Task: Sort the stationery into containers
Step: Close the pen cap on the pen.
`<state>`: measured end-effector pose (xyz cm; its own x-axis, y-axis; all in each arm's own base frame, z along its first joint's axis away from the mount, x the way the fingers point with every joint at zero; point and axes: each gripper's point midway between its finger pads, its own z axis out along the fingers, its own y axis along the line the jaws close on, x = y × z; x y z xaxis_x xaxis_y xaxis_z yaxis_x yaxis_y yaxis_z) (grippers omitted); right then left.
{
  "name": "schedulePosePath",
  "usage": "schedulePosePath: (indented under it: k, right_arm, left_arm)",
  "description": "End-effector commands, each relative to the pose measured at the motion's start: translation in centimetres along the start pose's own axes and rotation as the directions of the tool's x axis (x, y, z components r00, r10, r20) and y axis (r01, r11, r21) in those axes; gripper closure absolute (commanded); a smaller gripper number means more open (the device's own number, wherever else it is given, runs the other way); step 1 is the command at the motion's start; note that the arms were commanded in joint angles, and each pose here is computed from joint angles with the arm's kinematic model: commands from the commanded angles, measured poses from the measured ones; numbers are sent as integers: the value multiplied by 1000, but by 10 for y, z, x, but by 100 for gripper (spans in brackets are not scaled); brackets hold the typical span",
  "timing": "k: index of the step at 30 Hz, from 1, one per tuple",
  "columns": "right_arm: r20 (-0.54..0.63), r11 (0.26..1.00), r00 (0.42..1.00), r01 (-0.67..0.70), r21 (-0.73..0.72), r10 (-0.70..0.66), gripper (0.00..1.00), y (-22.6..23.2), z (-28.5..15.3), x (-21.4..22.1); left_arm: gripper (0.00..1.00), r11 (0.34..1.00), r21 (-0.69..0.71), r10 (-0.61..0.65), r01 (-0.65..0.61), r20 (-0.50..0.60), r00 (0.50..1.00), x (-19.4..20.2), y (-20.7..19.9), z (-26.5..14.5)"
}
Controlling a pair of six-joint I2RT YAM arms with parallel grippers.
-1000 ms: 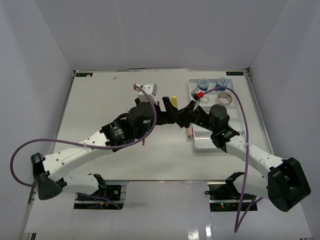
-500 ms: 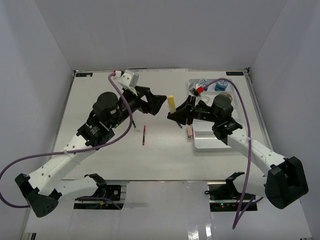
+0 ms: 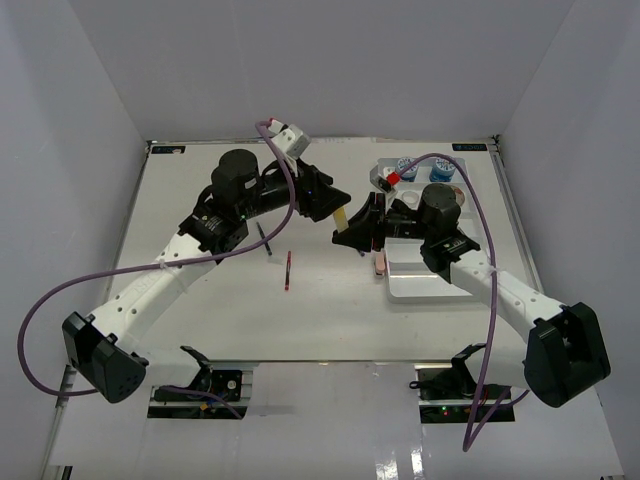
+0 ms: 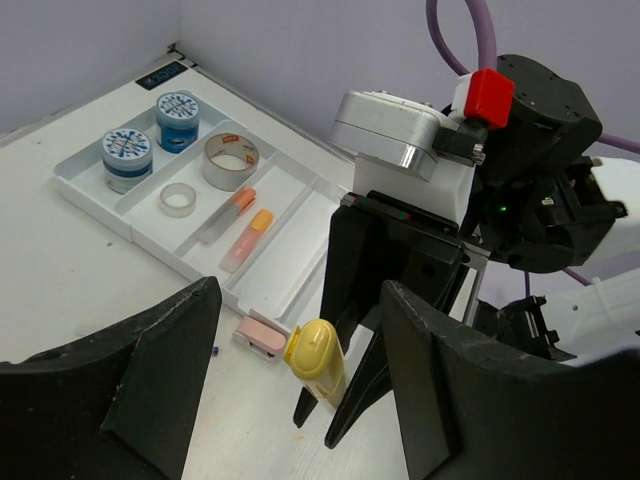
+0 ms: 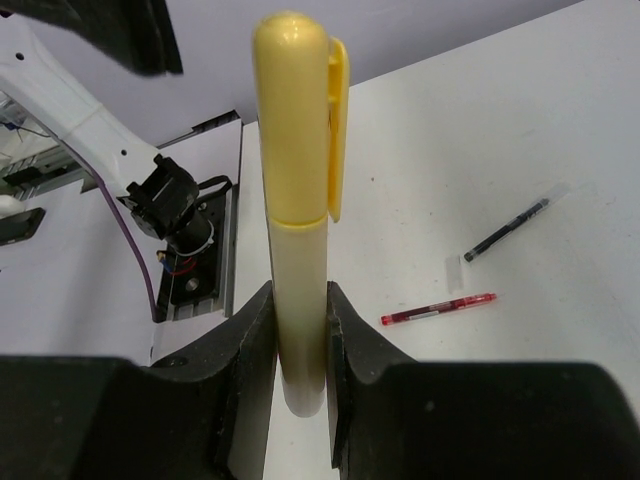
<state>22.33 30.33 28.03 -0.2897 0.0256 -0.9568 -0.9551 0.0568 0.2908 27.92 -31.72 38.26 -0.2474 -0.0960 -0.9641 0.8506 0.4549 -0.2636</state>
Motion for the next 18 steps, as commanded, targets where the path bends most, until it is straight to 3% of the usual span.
schedulePosePath:
  k: [1, 13, 18]
  right_arm:
    - [25, 998, 998, 59, -38, -58, 92, 7, 1, -22]
    - [29, 997, 998, 59, -45, -58, 92, 7, 1, -26]
    - [31, 997, 998, 59, -45, -57, 92, 9, 1, -27]
  left_arm:
    - [25, 995, 99, 23, -25, 24, 999, -16, -19, -3]
    - [44, 988, 154, -6, -1, 40, 999, -7, -23, 5]
    - [47, 986, 164, -20, 13, 39, 999, -4, -24, 6]
